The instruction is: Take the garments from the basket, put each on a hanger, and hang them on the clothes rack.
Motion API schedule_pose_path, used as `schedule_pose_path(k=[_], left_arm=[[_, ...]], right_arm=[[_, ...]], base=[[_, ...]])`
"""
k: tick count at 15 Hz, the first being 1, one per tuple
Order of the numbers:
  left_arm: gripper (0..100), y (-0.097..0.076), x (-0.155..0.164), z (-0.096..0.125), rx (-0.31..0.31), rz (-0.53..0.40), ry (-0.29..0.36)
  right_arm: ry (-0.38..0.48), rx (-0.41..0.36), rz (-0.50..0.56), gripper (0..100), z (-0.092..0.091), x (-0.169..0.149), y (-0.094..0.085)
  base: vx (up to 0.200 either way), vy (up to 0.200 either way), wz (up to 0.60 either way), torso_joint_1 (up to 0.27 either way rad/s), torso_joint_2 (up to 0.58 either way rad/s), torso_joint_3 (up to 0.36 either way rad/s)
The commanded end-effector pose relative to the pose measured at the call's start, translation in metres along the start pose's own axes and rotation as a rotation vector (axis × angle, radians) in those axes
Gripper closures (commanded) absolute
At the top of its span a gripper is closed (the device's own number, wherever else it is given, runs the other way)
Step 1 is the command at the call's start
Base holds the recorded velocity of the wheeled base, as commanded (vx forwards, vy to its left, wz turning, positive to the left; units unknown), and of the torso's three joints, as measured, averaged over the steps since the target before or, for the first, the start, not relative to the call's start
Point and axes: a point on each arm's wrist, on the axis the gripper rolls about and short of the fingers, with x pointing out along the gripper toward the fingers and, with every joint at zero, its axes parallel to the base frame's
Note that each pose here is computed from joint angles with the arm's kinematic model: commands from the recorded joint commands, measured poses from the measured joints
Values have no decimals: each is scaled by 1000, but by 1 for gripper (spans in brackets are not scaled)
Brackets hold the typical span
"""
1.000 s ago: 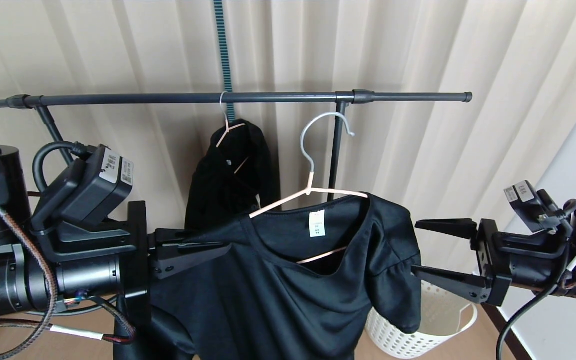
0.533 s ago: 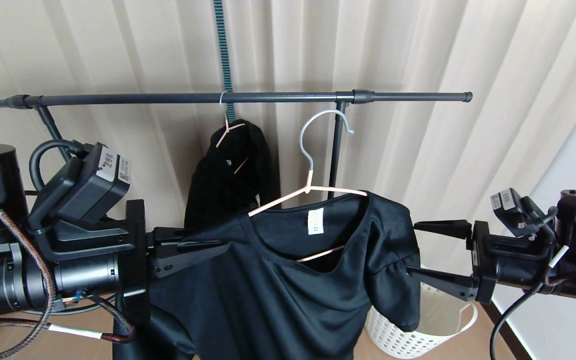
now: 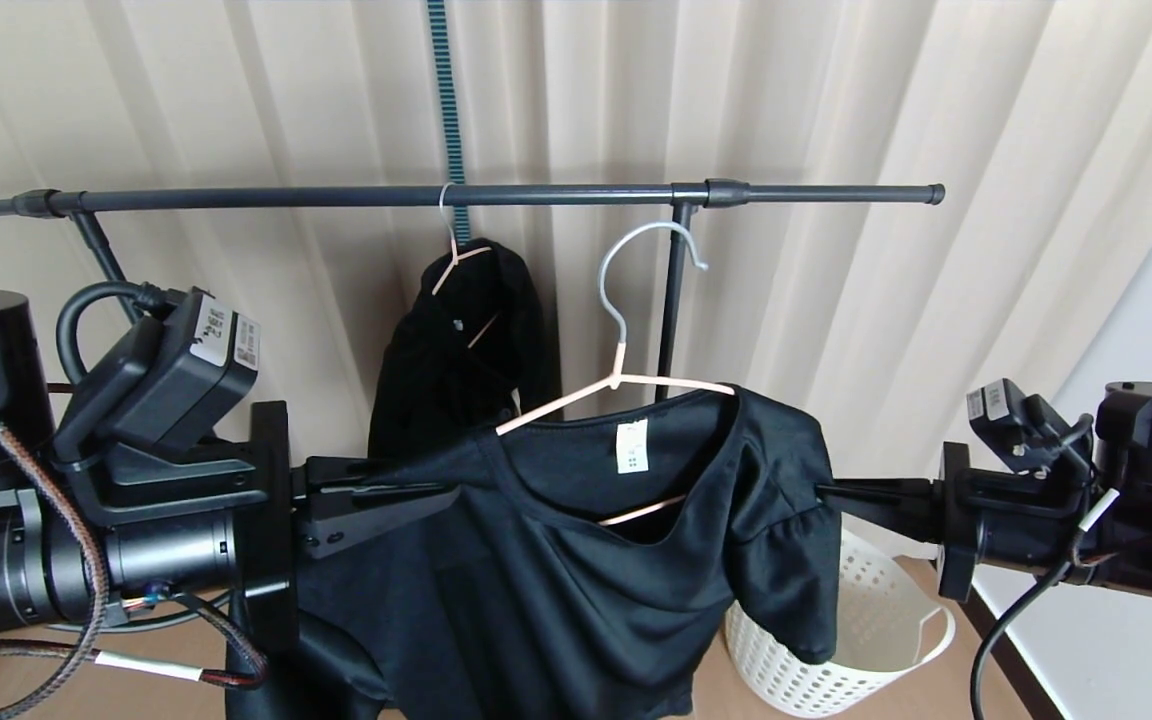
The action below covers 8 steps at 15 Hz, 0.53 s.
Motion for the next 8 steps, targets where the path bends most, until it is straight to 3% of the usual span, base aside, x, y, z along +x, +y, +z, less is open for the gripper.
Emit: schedule_pose_path(k=[1,8], left_arm=[[100,0,0,-1,-1,0,2],[100,-2,-1,-7,-15,-3,19]], right_arm=[[-7,-3,-22,100,1,-4,-4],[-62,-54,-91,100,20,-23,-9]], base=[[0,0,0,0,0,0],[0,0,0,0,0,0]])
